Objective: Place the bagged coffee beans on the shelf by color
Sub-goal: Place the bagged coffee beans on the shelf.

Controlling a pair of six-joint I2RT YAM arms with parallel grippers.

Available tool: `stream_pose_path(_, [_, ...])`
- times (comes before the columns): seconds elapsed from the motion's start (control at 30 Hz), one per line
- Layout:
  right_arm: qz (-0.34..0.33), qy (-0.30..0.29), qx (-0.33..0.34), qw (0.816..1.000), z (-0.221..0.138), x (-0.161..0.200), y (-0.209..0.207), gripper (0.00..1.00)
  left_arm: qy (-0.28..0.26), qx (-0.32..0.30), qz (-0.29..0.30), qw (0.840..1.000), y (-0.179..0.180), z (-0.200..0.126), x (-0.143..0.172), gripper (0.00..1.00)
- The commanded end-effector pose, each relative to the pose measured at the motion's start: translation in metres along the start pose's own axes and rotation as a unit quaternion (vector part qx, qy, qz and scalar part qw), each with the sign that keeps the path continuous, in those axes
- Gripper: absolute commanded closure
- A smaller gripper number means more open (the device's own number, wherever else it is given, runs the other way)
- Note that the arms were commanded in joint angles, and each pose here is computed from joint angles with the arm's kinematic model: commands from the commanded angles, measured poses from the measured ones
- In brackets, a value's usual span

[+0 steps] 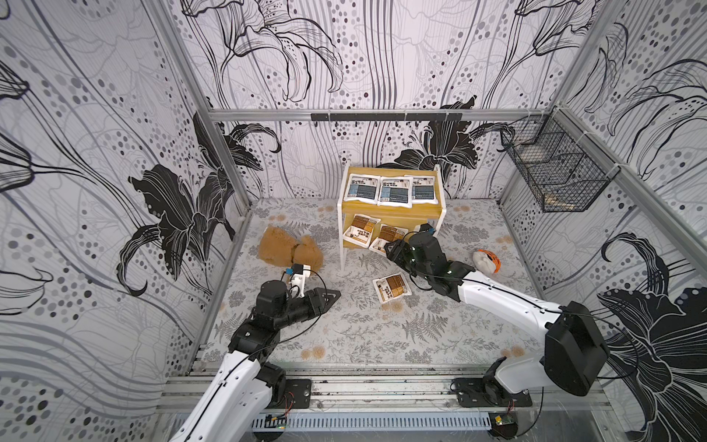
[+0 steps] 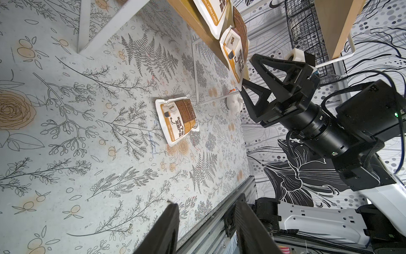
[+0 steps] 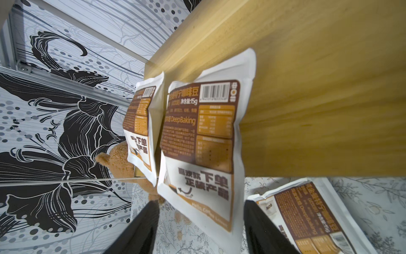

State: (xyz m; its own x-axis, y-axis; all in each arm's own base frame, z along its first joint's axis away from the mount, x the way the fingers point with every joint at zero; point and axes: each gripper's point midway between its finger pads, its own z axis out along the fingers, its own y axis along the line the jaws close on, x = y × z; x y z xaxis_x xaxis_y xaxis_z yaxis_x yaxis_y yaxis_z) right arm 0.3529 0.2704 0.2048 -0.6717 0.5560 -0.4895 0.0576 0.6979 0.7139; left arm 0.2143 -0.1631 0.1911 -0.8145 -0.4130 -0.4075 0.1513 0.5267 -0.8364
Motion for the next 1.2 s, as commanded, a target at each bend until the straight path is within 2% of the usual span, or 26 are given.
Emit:
stream_pose_path(0.0, [-0.013,-0.009,0.003,1.0,-0.015,-0.009,0.004,0.24,-0.009,0.01,0.008,1.0,-0.005,-0.003,-0.002,0.53])
stream_pose_path(0.03, [-0.013,-0.009,0.006,1.0,-0.017,-0.009,0.002,0.23,-0.012,0.012,0.007,1.0,-0.007,-0.004,-0.003,0.53])
stream_pose_path(0.07, [-0.014,-0.01,0.008,1.0,-0.019,-0.009,0.0,0.15,-0.014,0.014,0.005,1.0,-0.008,-0.005,-0.004,0.53])
stream_pose_path(0.2, [-0.021,-0.006,0.014,1.0,-0.027,-0.007,-0.004,0.03,-0.023,0.026,0.002,0.999,-0.014,-0.008,-0.006,0.5])
stream_pose_path(0.53, [-0.055,0.033,0.0,0.998,-0.047,0.004,-0.001,0.04,-0.041,0.053,-0.011,0.998,-0.021,-0.01,-0.011,0.41])
stream_pose_path(0.7, [-0.072,0.062,-0.01,0.995,-0.056,0.013,0.002,0.03,-0.05,0.065,-0.023,0.996,-0.019,-0.008,-0.011,0.4])
stream_pose_path(0.93, [-0.119,0.128,-0.018,0.985,-0.055,0.052,0.011,0.03,-0.048,0.07,-0.031,0.996,-0.013,-0.003,-0.008,0.4])
stream_pose_path(1.17, [-0.136,0.166,-0.016,0.977,-0.044,0.085,0.016,0.01,-0.04,0.063,-0.032,0.997,-0.009,-0.001,-0.005,0.4])
